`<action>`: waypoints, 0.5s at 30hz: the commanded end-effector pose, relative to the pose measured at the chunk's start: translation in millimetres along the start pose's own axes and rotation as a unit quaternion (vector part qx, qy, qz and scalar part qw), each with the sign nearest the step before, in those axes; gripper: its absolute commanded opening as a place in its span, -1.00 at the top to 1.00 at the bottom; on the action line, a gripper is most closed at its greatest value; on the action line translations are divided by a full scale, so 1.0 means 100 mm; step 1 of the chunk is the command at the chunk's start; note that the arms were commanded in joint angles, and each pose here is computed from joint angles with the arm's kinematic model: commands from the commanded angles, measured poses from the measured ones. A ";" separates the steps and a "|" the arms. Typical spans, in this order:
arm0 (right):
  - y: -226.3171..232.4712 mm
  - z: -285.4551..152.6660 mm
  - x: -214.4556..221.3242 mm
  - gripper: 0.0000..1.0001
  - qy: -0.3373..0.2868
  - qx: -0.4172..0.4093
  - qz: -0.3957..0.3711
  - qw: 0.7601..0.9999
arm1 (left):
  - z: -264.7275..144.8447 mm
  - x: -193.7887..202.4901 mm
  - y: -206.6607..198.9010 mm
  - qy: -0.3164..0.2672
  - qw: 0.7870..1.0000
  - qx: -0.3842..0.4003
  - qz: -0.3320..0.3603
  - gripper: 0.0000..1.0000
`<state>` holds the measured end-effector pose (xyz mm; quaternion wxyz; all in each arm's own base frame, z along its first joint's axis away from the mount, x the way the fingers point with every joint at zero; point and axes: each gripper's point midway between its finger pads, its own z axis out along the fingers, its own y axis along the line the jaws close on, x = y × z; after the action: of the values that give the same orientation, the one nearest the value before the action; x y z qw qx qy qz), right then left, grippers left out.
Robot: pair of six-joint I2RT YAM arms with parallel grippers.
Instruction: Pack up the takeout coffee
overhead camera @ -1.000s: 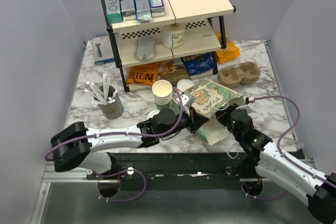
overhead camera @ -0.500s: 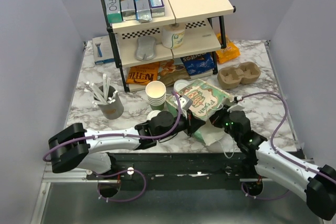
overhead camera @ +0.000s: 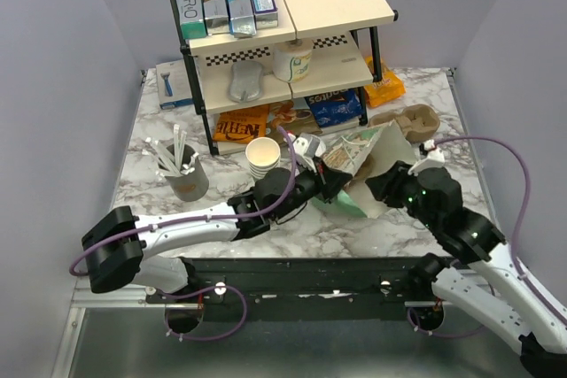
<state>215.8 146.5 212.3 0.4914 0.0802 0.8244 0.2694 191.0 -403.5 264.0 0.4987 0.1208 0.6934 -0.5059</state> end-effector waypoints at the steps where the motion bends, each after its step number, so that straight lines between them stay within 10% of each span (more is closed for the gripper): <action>1: -0.45 -0.58 -0.02 -0.04 0.046 0.100 -0.076 0.991 | 0.12 -0.27 0.13 -0.021 0.996 -0.057 -0.069 1.00; 11: 0.33 -1.36 -1.24 -0.98 -0.136 -0.042 -0.099 0.985 | 0.26 -0.47 0.16 -0.053 0.973 -0.092 -0.204 1.00; 15: 0.22 -1.28 -1.34 -1.00 -0.120 0.027 -0.069 0.990 | 0.28 -0.42 0.23 -0.061 0.962 -0.120 -0.236 1.00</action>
<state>155.8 74.0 392.7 0.6339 0.0395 0.7257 0.2645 232.5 -402.1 282.6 0.4309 -0.0655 0.7301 -0.5263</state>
